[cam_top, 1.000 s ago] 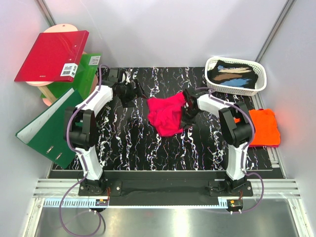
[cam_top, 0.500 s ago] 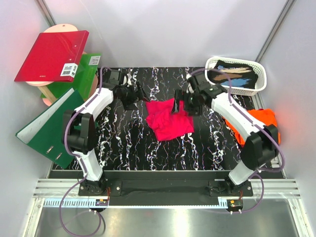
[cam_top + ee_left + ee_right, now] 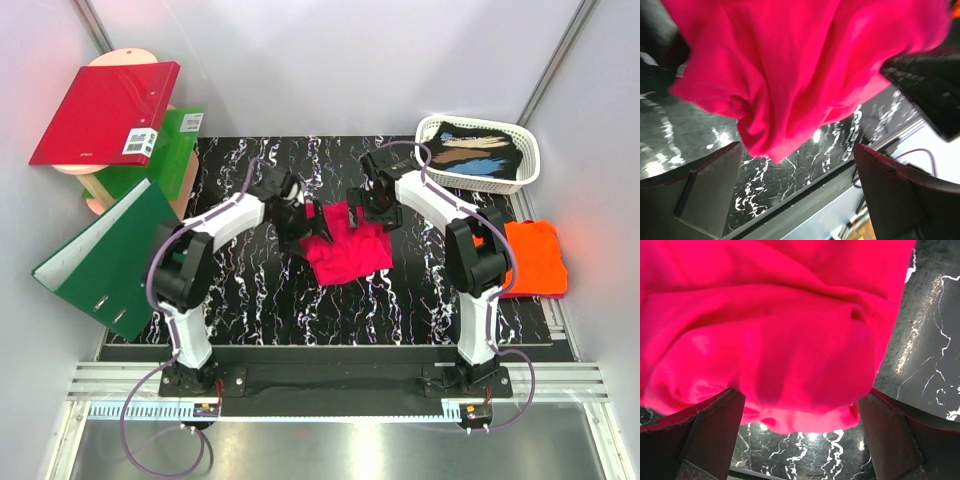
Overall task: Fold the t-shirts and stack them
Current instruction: Smooth out wrinkles on the folded tshirt
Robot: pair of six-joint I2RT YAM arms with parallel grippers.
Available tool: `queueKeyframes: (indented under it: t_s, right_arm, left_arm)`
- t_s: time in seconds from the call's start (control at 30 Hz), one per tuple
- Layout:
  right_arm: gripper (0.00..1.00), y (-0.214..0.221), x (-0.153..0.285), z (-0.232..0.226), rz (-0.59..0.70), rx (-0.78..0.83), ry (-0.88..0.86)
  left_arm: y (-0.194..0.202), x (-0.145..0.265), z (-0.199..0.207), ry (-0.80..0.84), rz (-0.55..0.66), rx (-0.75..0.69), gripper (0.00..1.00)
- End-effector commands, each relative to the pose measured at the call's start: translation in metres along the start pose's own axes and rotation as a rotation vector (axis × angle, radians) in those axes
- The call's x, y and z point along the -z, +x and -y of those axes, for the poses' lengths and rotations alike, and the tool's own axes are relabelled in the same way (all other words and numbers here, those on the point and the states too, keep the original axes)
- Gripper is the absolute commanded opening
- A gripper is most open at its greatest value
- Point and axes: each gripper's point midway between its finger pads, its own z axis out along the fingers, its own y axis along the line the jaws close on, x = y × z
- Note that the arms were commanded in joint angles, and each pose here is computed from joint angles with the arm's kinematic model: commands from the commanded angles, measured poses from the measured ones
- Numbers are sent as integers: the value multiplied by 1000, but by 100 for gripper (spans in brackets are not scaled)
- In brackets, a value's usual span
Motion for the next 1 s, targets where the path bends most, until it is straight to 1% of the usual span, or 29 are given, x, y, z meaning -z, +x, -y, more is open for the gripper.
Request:
queueKeyframes:
  t_s: [0.0,0.07,0.1,0.13,0.2,0.23,0.27,0.3,0.33,0.37,0.4,0.43,0.67,0.83,0.97]
  right_arm:
    - [97,-22,12,7,56,1,16]
    - [97,-22,9,12,49,-6,16]
    - [97,-22,8,14,47,-11,19]
    - [96,-22,7,14,46,-13,16]
    - [96,-21,5,16,40,-18,14]
    - [95,-21,4,14,44,-19,5]
    - [93,-20,3,15,42,-23,3]
    - [87,-20,3,14,46,-26,0]
    - [46,-19,1,13,52,-37,-10]
    - [21,-22,5,13,71,-50,-22]
    - [8,-24,6,15,82,-71,-30]
    - [1,-25,6,13,93,-78,-58]
    - [0,-33,25,8,150,-83,-82]
    - [0,-40,48,6,213,-83,-92]
    - [0,-40,56,8,243,-89,-90]
  left_arm:
    - [-10,-16,10,-17,-6,-25,97]
    - [-11,-25,6,-41,-19,-28,95]
    - [-15,-27,7,-43,-14,-31,91]
    - [-15,-31,4,-49,-25,-25,82]
    - [-19,-31,8,-45,-18,-29,68]
    - [-21,-30,9,-49,-8,-30,45]
    - [-23,-27,10,-54,1,-34,32]
    - [-25,-25,10,-63,12,-37,20]
    - [-26,-22,11,-65,20,-40,0]
    - [-26,-19,13,-66,23,-47,0]
    - [-26,-17,13,-68,26,-50,0]
    - [-26,-12,16,-65,34,-62,0]
    - [-34,16,36,-32,100,-118,0]
    - [-40,39,70,61,136,-173,0]
    - [-42,43,83,103,130,-198,0]
